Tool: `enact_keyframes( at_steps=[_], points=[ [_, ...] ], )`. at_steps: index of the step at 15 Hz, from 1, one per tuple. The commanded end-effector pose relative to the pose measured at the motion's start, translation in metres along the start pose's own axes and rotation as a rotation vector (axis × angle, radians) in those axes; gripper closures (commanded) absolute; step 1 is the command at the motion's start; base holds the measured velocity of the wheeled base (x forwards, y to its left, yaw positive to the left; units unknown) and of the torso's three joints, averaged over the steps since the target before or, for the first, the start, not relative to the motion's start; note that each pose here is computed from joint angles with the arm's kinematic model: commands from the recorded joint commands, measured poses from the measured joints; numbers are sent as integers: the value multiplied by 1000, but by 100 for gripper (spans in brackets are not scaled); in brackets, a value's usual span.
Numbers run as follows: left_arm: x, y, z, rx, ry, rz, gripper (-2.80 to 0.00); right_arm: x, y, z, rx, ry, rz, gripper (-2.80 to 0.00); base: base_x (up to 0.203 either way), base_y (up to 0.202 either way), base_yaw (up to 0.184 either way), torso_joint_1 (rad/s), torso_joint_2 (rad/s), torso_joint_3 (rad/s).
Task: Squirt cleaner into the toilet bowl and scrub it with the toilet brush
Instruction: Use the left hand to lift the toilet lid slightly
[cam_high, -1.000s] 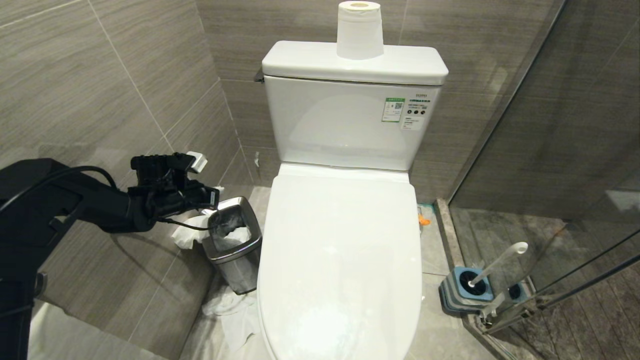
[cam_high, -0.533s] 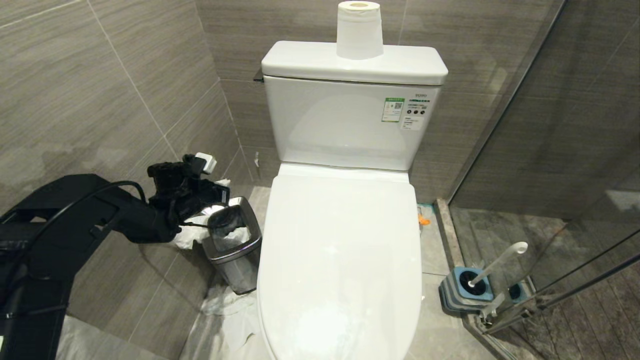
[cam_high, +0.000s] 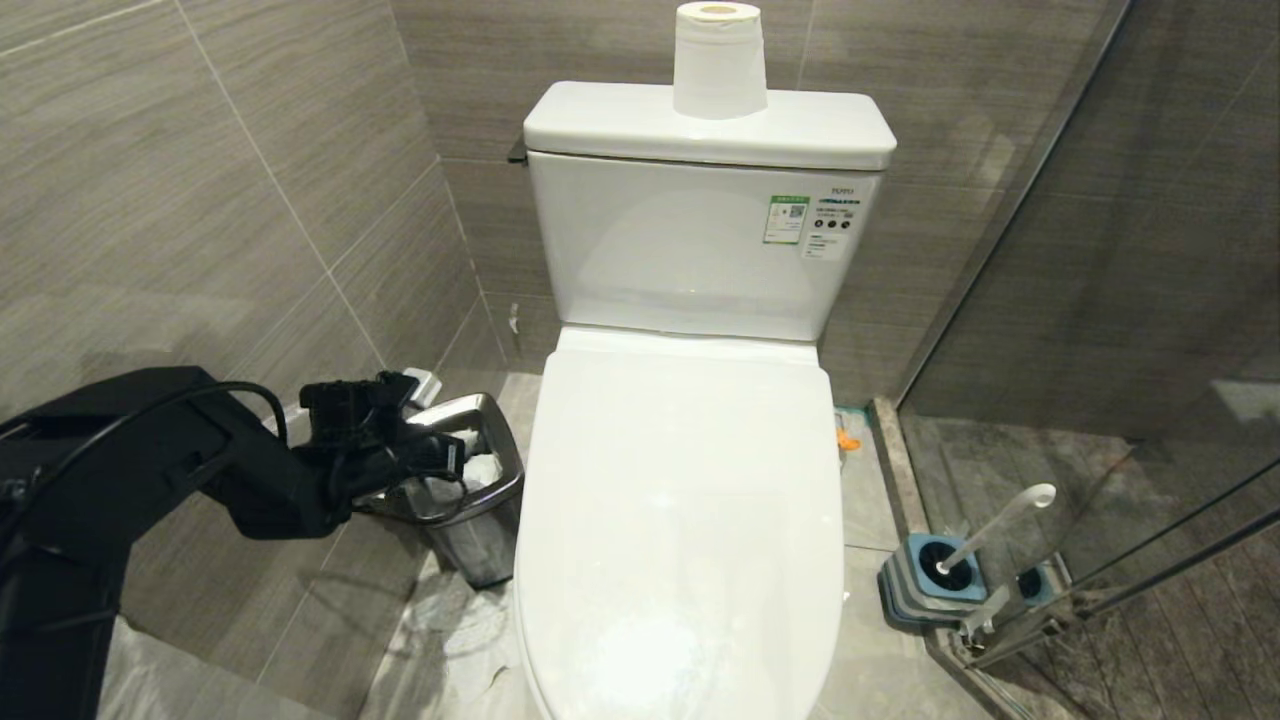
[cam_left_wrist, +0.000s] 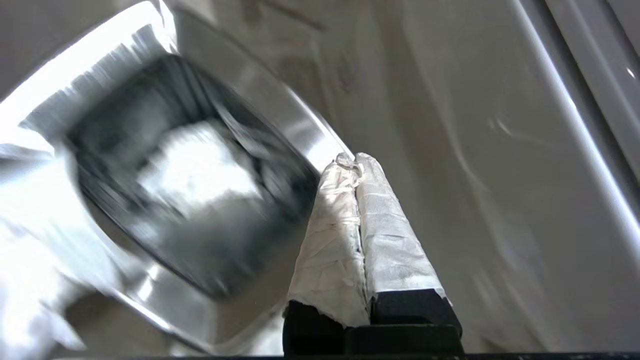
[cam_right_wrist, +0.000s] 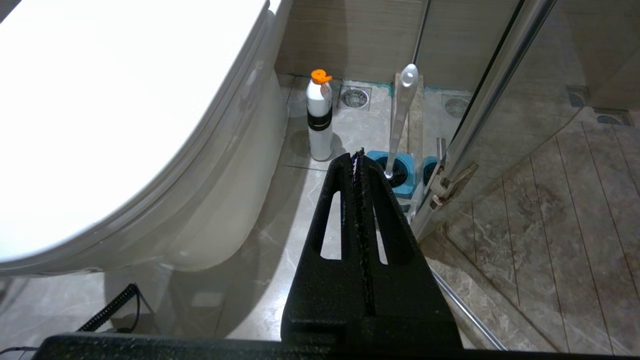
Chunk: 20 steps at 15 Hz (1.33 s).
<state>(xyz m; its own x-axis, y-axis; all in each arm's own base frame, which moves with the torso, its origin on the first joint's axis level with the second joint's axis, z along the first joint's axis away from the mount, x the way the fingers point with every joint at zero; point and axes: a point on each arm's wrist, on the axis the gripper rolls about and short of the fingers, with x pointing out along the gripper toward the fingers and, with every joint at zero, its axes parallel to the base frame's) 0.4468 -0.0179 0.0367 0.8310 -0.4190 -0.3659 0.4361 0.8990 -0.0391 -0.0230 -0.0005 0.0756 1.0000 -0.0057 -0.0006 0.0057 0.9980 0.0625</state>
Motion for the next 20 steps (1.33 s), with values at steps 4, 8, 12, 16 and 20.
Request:
enact_keyframes(
  at_steps=[4, 8, 12, 16, 20],
  points=[
    [-23, -1, -21, -137, 43, -113, 0, 0, 0, 0, 1, 1, 0, 0, 0, 0, 0, 0, 0, 0],
    [-30, 4, -37, -212, 12, -172, 0, 0, 0, 0, 0, 1, 0, 0, 0, 0, 0, 0, 0, 0],
    [-33, -9, -49, -233, 15, -245, 0, 0, 0, 0, 0, 1, -1, 0, 0, 0, 0, 0, 0, 0],
    [-33, -33, -56, -245, -9, -295, 0, 0, 0, 0, 0, 2, 1, 0, 0, 0, 0, 0, 0, 0],
    [-35, -29, -61, -301, -44, -311, 0, 0, 0, 0, 0, 1, 0, 0, 0, 0, 0, 0, 0, 0]
  ],
)
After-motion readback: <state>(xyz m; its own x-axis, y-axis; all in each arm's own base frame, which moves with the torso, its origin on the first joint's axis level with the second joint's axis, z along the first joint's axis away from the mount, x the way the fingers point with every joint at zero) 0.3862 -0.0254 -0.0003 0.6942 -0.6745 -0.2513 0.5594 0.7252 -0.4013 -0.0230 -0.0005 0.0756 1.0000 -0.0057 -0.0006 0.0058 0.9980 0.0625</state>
